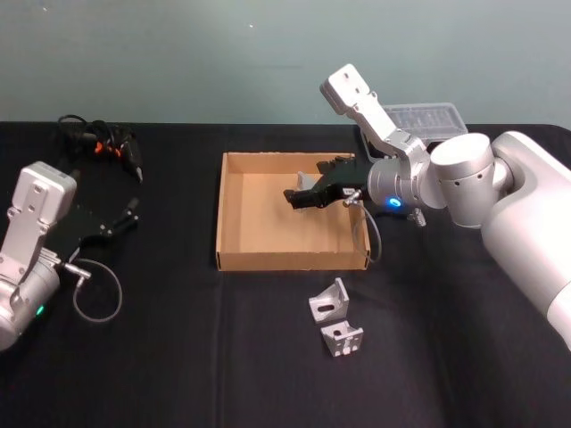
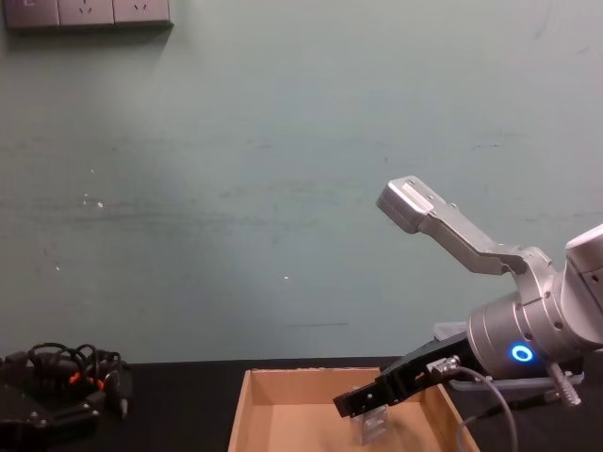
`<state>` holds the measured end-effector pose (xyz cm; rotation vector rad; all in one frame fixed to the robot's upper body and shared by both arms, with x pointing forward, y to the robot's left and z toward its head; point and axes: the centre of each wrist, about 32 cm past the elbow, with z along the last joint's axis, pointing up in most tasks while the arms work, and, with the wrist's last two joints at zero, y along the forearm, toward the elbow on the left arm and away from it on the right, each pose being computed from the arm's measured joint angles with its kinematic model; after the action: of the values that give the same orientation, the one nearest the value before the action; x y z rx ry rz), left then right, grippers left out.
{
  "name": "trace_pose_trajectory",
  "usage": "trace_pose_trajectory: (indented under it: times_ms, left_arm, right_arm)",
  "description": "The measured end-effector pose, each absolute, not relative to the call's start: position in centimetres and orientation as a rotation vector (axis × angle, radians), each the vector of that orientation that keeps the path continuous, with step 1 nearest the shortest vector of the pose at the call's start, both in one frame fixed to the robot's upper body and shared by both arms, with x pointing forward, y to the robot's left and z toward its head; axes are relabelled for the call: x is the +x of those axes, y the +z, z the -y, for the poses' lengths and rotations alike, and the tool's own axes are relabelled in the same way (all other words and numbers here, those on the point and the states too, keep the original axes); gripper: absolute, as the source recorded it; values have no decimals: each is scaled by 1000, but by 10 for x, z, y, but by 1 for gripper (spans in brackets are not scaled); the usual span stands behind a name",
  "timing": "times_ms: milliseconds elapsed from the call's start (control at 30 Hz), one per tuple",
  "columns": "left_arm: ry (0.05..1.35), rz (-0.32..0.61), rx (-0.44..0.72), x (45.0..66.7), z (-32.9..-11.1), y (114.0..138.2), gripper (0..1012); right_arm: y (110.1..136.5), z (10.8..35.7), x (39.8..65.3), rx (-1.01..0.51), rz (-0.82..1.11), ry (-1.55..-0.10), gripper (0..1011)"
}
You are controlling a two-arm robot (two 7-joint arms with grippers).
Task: Use one hand to pick up the angle iron from the table and place it into the box.
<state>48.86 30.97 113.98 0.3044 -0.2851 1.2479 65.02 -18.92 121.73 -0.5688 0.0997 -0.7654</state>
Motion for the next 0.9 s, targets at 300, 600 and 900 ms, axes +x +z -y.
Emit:
trace_pose_trajectory:
  times_ms: [300,600,900]
  left_arm:
    - [1248,285,304,489,-310,1140,1011]
    - [1248,285,304,489,-310,1140,1011]
    - [1248,285,304,489,-310,1140,1011]
  right_arm:
    - [1217,189,650,-568,-100,-767,1004]
    - [1219,190,646,-562,-86,-764,1004]
    - [1229,195,620,-528,-36,-754,1004]
